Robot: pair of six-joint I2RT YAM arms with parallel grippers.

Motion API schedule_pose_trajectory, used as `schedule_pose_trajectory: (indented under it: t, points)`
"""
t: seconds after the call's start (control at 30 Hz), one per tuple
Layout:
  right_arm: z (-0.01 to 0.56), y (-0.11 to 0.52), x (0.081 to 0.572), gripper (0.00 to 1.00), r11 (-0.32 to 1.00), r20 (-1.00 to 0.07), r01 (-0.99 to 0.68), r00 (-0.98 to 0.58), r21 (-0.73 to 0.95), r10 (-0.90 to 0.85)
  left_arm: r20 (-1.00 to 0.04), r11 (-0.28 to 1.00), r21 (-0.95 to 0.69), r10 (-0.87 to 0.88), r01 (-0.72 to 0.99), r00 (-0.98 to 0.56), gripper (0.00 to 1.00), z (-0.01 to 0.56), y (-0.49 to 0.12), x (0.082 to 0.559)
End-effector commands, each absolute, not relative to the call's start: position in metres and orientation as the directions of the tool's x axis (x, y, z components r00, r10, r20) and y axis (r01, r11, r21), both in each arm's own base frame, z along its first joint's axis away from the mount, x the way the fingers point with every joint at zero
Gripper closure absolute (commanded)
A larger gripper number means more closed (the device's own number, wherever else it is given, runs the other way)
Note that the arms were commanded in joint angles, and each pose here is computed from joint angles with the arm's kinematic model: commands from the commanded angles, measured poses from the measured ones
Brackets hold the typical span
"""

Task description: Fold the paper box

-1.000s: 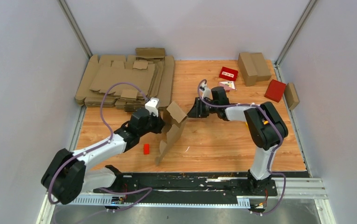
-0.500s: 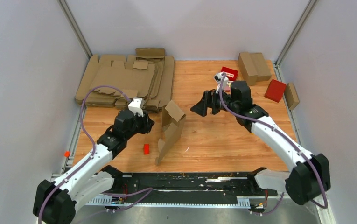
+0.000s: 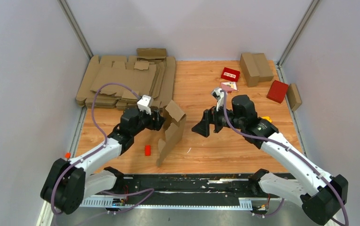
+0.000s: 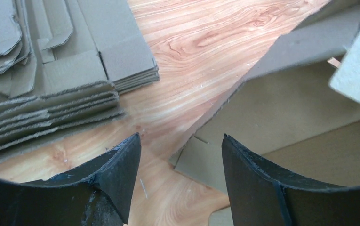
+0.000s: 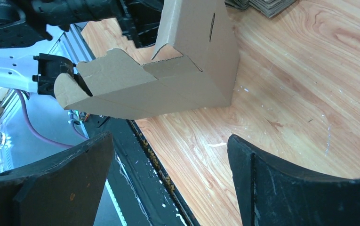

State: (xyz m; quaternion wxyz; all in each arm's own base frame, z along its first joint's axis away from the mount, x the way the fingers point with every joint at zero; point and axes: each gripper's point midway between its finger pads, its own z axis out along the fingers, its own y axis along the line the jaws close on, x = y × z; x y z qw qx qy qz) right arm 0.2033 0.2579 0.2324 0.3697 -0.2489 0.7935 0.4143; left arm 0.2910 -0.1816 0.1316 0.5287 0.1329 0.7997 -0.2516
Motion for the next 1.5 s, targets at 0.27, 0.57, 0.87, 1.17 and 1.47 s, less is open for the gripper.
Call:
schedule_pose_trajectory:
  t: [0.27,0.57,0.87,1.17,1.47]
  points:
    - [0.265,0.248,0.196,0.1,0.529,-0.841,-0.731,-0.538,0.431,-0.059,-0.941,0.742,-0.187,0.053,0.643,-0.335,0.89,0.157,-0.221,0.326]
    - [0.275,0.216,0.208,0.11,0.681,-0.872,-0.638,-0.489,0.358,0.001,-0.827,0.819,-0.304,0.028,0.488,-0.562,1.0,0.151,-0.206,0.31]
    - [0.288,0.205,0.198,0.11,0.7,-0.86,-0.617,-0.509,0.359,-0.008,-0.557,0.768,-0.614,-0.257,0.183,-0.79,0.74,0.133,-0.22,0.285]
    - [0.269,0.206,0.185,0.06,0.674,-0.839,-0.638,-0.542,0.372,-0.05,-0.485,0.682,-0.721,-0.37,0.123,-0.792,0.14,0.141,-0.244,0.261]
    - [0.229,0.181,0.203,0.03,0.818,-0.797,-0.472,-0.604,0.327,-0.03,-0.546,0.757,-0.617,-0.214,0.216,-0.81,0.21,0.106,-0.234,0.249]
